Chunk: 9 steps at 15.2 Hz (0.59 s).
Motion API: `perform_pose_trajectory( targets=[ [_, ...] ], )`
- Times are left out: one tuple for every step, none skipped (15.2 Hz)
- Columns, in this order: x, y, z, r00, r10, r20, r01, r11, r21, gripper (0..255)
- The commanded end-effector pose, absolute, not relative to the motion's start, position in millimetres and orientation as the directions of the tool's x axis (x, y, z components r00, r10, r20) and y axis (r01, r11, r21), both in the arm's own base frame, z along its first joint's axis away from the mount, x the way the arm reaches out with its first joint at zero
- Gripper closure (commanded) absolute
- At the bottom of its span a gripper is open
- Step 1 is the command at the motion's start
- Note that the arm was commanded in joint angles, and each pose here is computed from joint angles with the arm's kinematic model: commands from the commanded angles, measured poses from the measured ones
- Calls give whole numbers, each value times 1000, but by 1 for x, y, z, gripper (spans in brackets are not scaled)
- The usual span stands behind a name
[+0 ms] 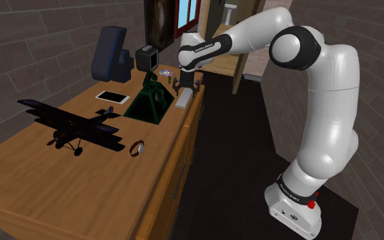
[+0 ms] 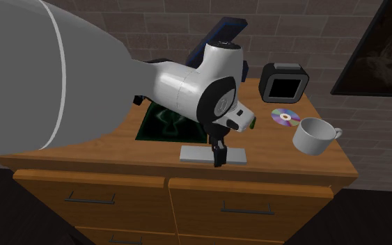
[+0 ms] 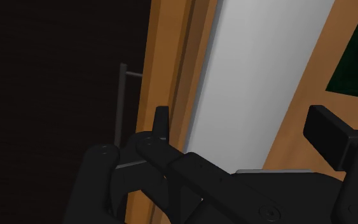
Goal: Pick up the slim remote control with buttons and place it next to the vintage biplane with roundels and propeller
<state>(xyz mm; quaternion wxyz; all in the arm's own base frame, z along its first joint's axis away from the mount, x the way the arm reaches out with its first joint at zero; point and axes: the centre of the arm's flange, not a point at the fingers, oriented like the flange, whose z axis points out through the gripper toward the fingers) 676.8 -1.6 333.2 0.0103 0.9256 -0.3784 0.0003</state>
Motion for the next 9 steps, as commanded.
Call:
perform_pose_trajectory(
  targets=[
    [677, -2, 331, 713, -701, 9, -701, -713, 18, 0],
    [677, -2, 331, 713, -701, 9, -701, -713, 18, 0],
    [677, -2, 331, 713, -701, 9, -701, -713, 18, 0],
    [677, -2, 331, 713, -701, 9, -701, -713, 18, 0],
    [677, -2, 331, 713, -701, 9, -701, -713, 18, 0],
    [677, -2, 331, 713, -701, 9, -701, -713, 18, 0],
    [677, -2, 331, 713, -701, 9, -701, -713, 18, 0],
    [677, -2, 331, 713, -701, 9, -701, -713, 18, 255],
    [677, -2, 331, 713, -701, 9, -701, -713, 18, 255]
  ],
)
